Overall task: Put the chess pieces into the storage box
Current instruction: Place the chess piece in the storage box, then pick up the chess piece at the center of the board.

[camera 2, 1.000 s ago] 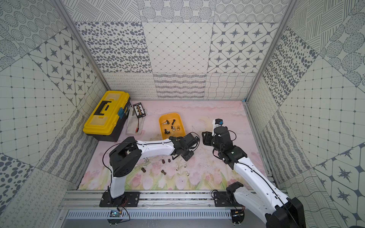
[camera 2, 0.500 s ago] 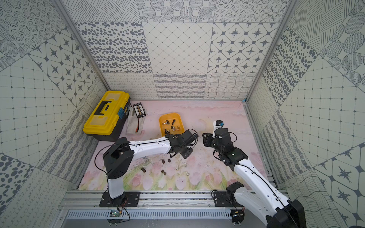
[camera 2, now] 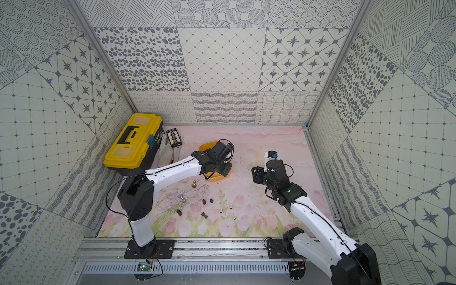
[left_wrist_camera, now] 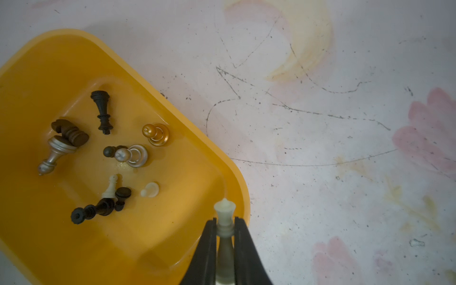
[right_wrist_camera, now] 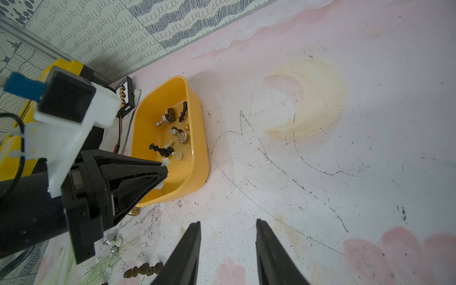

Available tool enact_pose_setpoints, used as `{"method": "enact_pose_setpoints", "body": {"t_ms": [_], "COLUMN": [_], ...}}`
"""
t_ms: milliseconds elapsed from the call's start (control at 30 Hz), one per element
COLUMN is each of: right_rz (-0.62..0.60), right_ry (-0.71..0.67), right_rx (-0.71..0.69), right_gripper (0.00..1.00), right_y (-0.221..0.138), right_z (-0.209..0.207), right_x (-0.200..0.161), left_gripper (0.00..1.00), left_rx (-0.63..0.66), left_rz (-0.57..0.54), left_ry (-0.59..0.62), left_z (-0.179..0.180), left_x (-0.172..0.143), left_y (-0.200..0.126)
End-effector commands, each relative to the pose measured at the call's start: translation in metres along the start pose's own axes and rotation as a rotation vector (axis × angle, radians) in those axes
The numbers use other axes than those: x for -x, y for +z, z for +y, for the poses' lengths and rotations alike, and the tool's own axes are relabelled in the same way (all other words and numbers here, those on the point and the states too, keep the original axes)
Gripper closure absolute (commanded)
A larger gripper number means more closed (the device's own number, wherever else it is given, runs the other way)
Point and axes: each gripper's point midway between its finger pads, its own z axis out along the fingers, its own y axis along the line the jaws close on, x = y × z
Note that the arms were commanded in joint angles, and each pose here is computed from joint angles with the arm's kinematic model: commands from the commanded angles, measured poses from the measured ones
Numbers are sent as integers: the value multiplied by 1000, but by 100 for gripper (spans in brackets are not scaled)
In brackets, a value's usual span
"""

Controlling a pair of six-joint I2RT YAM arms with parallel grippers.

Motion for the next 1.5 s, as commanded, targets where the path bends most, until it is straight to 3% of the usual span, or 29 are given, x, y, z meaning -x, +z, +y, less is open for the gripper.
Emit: {"method": "enact_pose_setpoints", "body": {"t_ms": [0, 333, 633, 900, 1233, 1467], "right_rz": [-40, -34, 3, 154, 465, 584], "right_ry": [16, 7, 20, -6, -237, -413], "right_rx": [23, 30, 52, 141, 77, -17], "right_gripper": [58, 58, 58, 58, 59, 59], "right_y": [0, 0, 6, -2, -31, -30], "right_z": [4, 7, 10, 34, 52, 46], "right_x": [9, 10, 2, -32, -152, -204], "left_gripper": [94, 85, 63, 63, 63, 64], "left_rx": [51, 5, -3, -27, -67, -28], "left_rz": [27, 106, 74, -9, -145, -177], "left_ry": [-43, -81, -83, -116, -182, -214], "left_z": [26, 23, 22, 22, 29, 42], "left_x": [9, 3, 14, 17, -16, -40], "left_y": [12, 53, 40, -10, -100, -125]}}
